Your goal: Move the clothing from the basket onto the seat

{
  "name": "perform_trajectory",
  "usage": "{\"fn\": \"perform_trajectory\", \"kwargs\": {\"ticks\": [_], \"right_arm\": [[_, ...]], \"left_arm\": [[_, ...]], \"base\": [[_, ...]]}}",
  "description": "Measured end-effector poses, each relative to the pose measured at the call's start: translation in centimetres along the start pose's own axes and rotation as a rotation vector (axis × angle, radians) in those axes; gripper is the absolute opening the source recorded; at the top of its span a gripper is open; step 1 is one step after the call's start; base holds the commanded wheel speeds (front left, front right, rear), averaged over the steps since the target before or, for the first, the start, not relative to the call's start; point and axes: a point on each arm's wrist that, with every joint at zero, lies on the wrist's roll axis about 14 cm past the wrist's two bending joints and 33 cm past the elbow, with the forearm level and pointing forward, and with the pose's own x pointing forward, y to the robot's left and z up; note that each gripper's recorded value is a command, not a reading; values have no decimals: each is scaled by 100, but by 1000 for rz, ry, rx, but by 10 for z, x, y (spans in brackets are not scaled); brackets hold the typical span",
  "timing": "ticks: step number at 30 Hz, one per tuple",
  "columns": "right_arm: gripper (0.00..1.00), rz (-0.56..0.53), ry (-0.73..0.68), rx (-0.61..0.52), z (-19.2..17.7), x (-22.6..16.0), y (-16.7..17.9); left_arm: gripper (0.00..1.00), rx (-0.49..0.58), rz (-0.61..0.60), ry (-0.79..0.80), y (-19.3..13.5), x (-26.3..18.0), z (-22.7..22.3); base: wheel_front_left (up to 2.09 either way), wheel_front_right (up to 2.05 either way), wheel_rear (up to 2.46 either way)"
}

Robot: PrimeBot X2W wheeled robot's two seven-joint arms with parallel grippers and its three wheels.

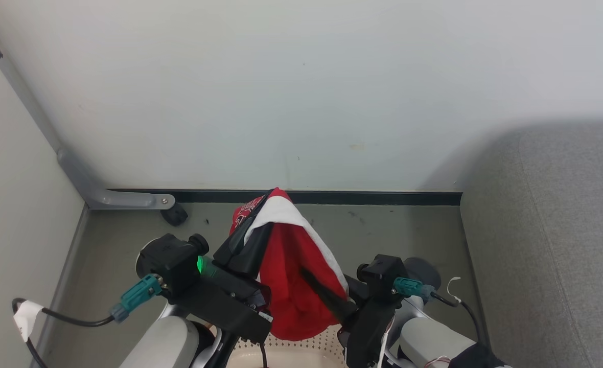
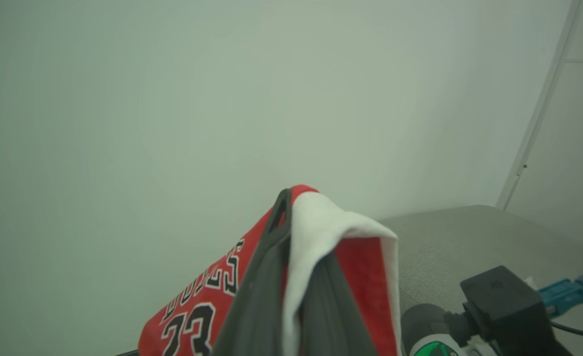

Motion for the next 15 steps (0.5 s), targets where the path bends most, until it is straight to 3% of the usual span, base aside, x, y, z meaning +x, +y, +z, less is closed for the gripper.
{"fn": "perform_trajectory", "kwargs": {"ticks": [9, 15], "right_arm": [[0, -60, -11, 71, 3, -1, -16], [0, -137, -61, 140, 16, -7, -38]], "left_arm": [[0, 9, 53, 5, 19, -8, 1], [0, -31, 83, 89, 25, -26, -27]], "base": [[0, 0, 0], [0, 0, 0]]}}
